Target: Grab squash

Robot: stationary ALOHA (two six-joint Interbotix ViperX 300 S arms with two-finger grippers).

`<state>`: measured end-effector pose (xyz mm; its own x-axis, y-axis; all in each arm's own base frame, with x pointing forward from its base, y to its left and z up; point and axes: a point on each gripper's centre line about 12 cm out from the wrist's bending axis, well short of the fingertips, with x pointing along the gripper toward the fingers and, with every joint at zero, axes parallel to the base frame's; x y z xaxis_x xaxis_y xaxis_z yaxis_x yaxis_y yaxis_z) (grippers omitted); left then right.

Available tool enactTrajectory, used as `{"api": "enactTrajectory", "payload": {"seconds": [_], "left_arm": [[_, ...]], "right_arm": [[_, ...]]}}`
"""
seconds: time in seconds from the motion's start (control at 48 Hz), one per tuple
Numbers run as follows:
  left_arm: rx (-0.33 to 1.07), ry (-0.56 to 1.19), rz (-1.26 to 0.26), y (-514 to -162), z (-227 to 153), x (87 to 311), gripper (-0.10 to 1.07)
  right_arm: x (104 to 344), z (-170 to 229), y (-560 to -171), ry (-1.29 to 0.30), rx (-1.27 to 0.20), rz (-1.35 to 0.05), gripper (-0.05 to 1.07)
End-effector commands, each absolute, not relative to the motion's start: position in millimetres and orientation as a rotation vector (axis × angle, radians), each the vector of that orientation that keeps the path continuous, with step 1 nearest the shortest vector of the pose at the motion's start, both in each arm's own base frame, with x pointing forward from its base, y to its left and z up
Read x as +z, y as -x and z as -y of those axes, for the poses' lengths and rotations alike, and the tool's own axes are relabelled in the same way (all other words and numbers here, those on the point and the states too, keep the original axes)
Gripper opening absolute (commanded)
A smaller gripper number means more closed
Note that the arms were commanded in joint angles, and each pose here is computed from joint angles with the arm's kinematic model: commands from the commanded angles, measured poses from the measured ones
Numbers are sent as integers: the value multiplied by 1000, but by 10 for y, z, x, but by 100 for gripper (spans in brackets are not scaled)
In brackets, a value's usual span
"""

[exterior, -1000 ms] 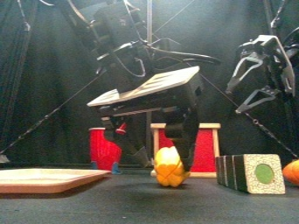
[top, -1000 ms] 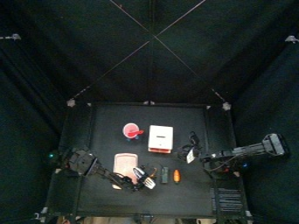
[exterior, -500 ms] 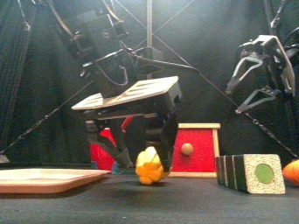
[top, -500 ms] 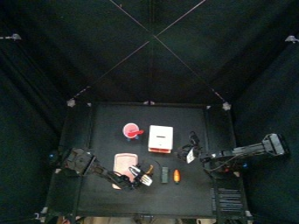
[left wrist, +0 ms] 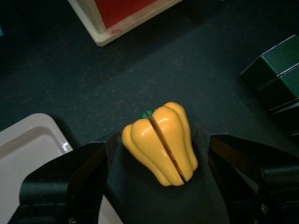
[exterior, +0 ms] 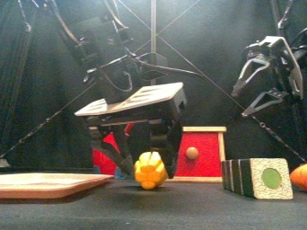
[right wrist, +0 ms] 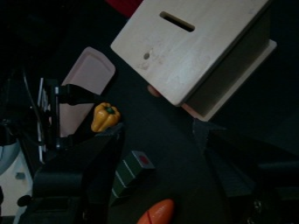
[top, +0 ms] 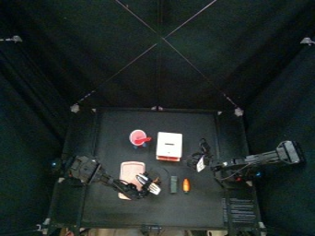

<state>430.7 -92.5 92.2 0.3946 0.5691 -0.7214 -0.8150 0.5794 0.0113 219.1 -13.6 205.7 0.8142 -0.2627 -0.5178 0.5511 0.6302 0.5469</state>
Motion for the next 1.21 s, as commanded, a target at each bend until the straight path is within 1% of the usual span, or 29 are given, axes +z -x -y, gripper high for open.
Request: {"api": "enactTrajectory", "payload": {"seconds": [0.0,0.167,0.375,0.479,0.542,0.792,0.979,1.188], "left_arm": [[894,403,-730,-4344,917,1012,101],[899,426,-744,-4338,907,967,96],[902,430,-747,-4331,907,961,83],[901,434,-742,-4329,897,1010,78],[896,434,-737,-4318,899,1053,78],[867,423,-692,-4198,896,1344,78],[868,424,-693,-4121,877,1381,78],[872,416,-698,-4094,858,1362,78]], "right_arm": [[2094,133,-2207,-754,-476,-405,95],[2094,136,-2206,-756,-478,-405,95],[2089,131,-2205,-754,-475,-406,95],[2094,132,-2206,-756,-476,-405,95],[2094,133,-2207,-754,-476,-405,95],[2101,136,-2210,-752,-476,-403,95],[2101,146,-2209,-752,-480,-401,95],[2089,147,-2203,-755,-482,-404,95]]}}
